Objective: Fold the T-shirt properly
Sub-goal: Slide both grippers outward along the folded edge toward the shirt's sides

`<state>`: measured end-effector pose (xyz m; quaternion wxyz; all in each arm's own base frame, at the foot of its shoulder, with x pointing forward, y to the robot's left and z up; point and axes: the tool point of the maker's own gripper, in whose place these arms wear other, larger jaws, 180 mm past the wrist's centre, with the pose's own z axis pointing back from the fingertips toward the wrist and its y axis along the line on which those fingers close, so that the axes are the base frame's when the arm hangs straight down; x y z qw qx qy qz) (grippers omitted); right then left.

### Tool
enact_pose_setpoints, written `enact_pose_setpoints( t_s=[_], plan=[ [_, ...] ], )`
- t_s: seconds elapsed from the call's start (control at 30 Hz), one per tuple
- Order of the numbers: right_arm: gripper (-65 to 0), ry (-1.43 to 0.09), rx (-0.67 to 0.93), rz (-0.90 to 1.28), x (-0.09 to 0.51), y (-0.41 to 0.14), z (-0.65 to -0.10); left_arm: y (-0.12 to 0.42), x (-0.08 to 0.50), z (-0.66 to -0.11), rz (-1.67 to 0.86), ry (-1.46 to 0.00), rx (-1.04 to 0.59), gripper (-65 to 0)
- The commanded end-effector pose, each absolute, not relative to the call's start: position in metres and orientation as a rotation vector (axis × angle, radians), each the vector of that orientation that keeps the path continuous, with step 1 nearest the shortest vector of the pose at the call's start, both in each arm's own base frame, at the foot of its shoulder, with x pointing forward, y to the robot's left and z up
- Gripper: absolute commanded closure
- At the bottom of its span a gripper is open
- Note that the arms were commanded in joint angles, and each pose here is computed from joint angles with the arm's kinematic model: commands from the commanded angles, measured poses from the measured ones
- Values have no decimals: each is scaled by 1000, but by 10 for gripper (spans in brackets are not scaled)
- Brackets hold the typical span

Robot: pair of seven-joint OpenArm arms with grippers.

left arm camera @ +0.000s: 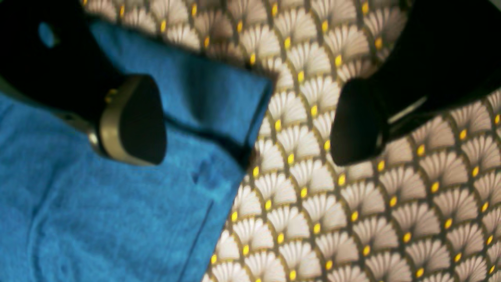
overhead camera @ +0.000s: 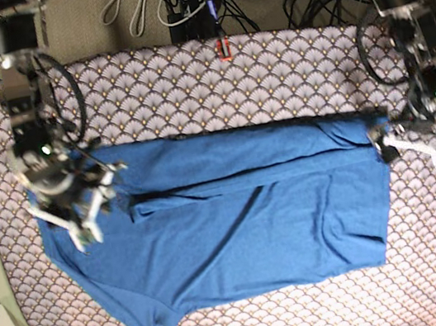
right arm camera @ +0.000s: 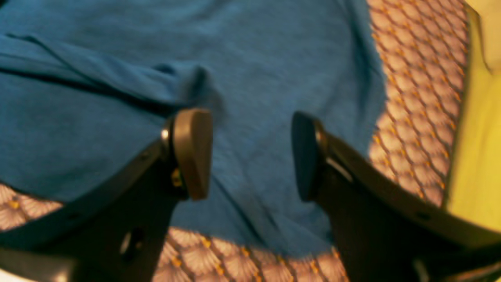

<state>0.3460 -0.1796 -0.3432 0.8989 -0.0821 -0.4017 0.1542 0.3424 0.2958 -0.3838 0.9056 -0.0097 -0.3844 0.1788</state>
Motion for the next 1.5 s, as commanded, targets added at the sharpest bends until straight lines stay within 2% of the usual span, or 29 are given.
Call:
enact_pose_setpoints(
  t_s=[0.0,0.33,0.6,0.83,1.23,1.33,1.37,1.43,1.47],
  plan=[
    [-337,-876,-180,306,350,-186,-331,301,347,-371,360,-832,-8,-650],
    [-337,-790,-223,272,318,-218,-355,283,329,-397,365,-770,-33,-650],
    [-337,-774,-241,300,302,-227,-364,271,323,-426,419,-711,-75,-650],
    [-336,-781,-283,234,301,-253,-356,278,319,-442,450,-705,-65,-650],
    [-337,-788,-298,205,303,-263,-353,274,319,-445,448,-698,-73,-650],
    [-337,-785,-297,204,303,-264,-354,264,323,-442,375,-712,-112,-650],
    [-337,-785,-297,204,303,-264,-354,261,324,-442,351,-715,-126,-641],
    [-337,-785,-297,204,303,-264,-354,258,325,-441,327,-719,-137,-500],
    [-337,-786,-297,204,303,-264,-353,258,325,-441,329,-720,-137,-411]
  ],
)
